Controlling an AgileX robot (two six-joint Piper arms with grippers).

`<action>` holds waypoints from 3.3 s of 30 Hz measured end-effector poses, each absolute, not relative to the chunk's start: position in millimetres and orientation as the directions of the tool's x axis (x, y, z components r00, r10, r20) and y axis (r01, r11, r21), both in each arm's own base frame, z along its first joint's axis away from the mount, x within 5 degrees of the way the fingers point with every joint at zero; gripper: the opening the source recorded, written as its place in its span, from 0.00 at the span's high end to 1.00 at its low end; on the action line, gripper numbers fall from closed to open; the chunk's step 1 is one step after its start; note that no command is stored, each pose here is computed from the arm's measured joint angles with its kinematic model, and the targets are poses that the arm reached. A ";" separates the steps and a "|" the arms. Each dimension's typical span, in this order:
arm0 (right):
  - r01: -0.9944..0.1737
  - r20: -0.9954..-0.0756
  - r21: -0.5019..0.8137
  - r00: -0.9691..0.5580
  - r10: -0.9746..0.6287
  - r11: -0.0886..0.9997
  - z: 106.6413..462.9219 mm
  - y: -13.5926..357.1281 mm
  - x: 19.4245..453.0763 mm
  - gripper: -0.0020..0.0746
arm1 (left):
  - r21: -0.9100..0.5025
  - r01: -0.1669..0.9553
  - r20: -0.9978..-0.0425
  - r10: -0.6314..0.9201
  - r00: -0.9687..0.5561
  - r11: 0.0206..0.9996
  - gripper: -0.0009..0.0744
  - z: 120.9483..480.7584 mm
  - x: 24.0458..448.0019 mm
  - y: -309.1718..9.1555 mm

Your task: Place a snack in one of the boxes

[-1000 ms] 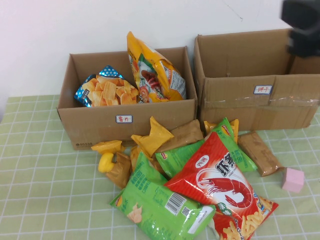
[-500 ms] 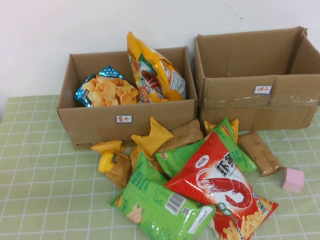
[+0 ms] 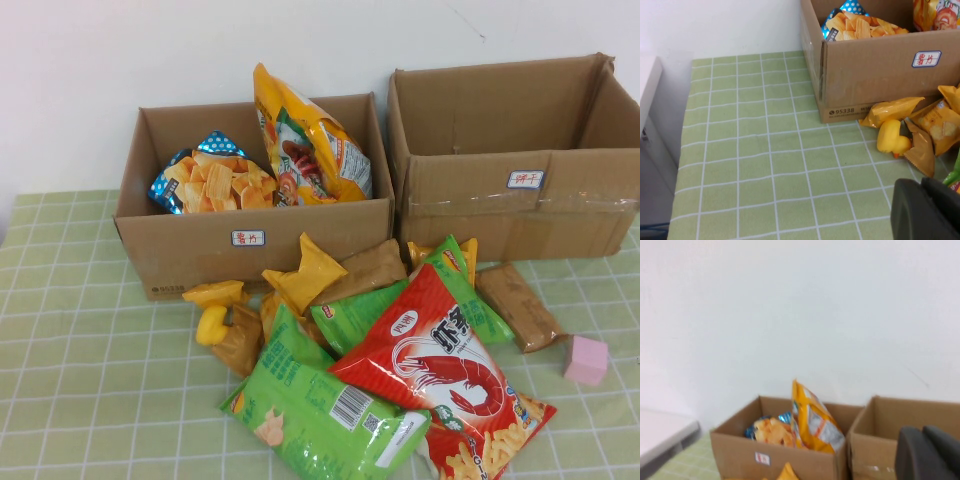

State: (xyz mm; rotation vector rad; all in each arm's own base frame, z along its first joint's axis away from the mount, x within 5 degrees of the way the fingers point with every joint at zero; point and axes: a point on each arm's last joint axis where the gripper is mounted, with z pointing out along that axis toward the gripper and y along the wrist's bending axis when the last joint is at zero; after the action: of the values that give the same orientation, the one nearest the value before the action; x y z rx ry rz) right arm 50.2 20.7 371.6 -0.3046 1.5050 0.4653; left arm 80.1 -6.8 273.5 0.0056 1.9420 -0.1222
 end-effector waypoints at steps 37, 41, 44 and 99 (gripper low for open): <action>0.064 -0.961 -0.097 -0.264 -0.077 0.993 242.3 -10.6 52.0 0.98 | -0.083 0.062 -0.929 -0.055 -0.366 0.995 0.99 273.5 80.1 -6.8; 0.083 -0.962 -0.094 -0.266 -0.069 0.992 242.1 -11.6 51.8 0.98 | -0.083 0.062 -0.928 -0.054 -0.368 0.995 0.99 273.4 80.0 -6.7; 0.058 -0.970 -0.074 -0.235 -0.058 0.996 239.6 -8.7 54.1 0.98 | -0.083 0.062 -0.928 -0.054 -0.368 0.995 0.99 273.4 80.0 -6.7; 0.133 -0.922 0.198 -0.310 0.230 0.971 169.4 -4.3 51.0 0.98 | -0.082 0.061 -0.928 -0.054 -0.369 0.995 0.99 273.2 79.9 -6.6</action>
State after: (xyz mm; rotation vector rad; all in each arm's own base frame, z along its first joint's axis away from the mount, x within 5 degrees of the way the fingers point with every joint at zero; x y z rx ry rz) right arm 51.0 -4.3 169.4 0.2630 1.8921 0.0991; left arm 79.9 -6.6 273.2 0.0046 1.9455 -0.1206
